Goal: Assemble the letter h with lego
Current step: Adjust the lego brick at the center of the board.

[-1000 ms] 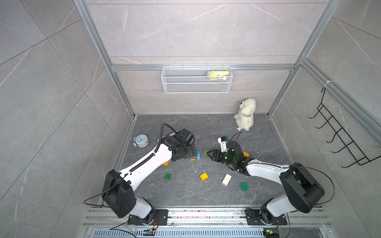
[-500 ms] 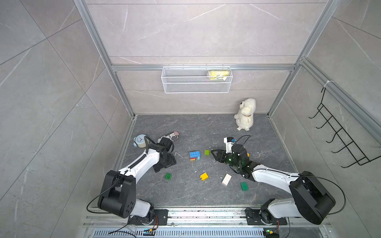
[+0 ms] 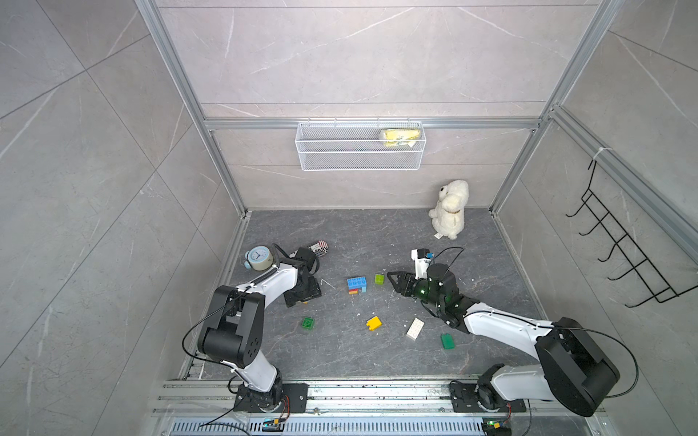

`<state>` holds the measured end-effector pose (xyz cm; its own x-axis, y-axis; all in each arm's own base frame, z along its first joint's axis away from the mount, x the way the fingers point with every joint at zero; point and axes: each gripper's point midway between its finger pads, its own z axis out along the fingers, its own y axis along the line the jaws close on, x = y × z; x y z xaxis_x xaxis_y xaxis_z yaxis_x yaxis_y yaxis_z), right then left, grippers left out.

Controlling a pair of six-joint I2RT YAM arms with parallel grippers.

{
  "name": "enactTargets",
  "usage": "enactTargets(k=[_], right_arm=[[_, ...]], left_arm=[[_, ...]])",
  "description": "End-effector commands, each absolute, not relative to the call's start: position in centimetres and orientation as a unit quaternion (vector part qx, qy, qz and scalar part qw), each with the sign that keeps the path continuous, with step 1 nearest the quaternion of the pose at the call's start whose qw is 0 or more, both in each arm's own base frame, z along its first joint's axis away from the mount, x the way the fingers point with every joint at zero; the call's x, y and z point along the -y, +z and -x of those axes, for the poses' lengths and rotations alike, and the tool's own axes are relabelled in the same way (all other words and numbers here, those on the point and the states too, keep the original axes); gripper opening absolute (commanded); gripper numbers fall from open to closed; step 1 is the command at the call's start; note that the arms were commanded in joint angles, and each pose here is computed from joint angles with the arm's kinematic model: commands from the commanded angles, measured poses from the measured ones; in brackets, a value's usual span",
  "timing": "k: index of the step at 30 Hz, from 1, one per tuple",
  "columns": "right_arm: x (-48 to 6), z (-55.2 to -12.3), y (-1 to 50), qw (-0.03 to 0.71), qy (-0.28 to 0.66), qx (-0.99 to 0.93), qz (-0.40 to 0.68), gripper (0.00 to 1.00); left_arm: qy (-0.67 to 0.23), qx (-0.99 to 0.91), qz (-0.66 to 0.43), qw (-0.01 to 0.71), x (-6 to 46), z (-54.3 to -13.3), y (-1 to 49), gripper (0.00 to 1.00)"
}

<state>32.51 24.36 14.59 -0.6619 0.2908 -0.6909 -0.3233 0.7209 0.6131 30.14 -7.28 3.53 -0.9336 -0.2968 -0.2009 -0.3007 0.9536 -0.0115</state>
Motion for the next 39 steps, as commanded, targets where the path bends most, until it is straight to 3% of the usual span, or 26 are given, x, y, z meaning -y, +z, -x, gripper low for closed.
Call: enactTargets(k=[1, 9, 16, 24, 28, 39], right_arm=[[-24.2, -32.4, 15.0, 0.421, 0.373, -0.827, 0.015, 0.55], [-24.2, -32.4, 15.0, 0.422, 0.373, -0.826, 0.018, 0.55], [-24.2, -32.4, 15.0, 0.422, 0.372, -0.827, 0.018, 0.54], [-24.4, -32.3, 15.2, 0.420, 0.377, -0.825, 0.024, 0.54], [-25.5, -32.1, 15.3, 0.404, 0.398, -0.823, 0.042, 0.54], [-31.1, -29.4, 18.1, 0.337, 0.569, -0.740, 0.125, 0.50]], left_arm=[[0.038, -0.983, 0.134, 0.116, 6.5, -31.4, 3.8, 0.74], [0.033, -0.986, 0.119, 0.112, 7.1, -32.3, 2.9, 0.66], [0.025, -0.986, 0.125, 0.111, 7.3, -32.3, 2.9, 0.43], [-0.011, -0.984, 0.150, 0.096, 8.3, -31.2, 2.6, 0.30], [-0.084, -0.974, 0.187, 0.096, 11.2, -30.2, 4.0, 0.21], [-0.373, -0.884, 0.224, 0.170, 26.3, -31.2, 14.9, 0.20]])
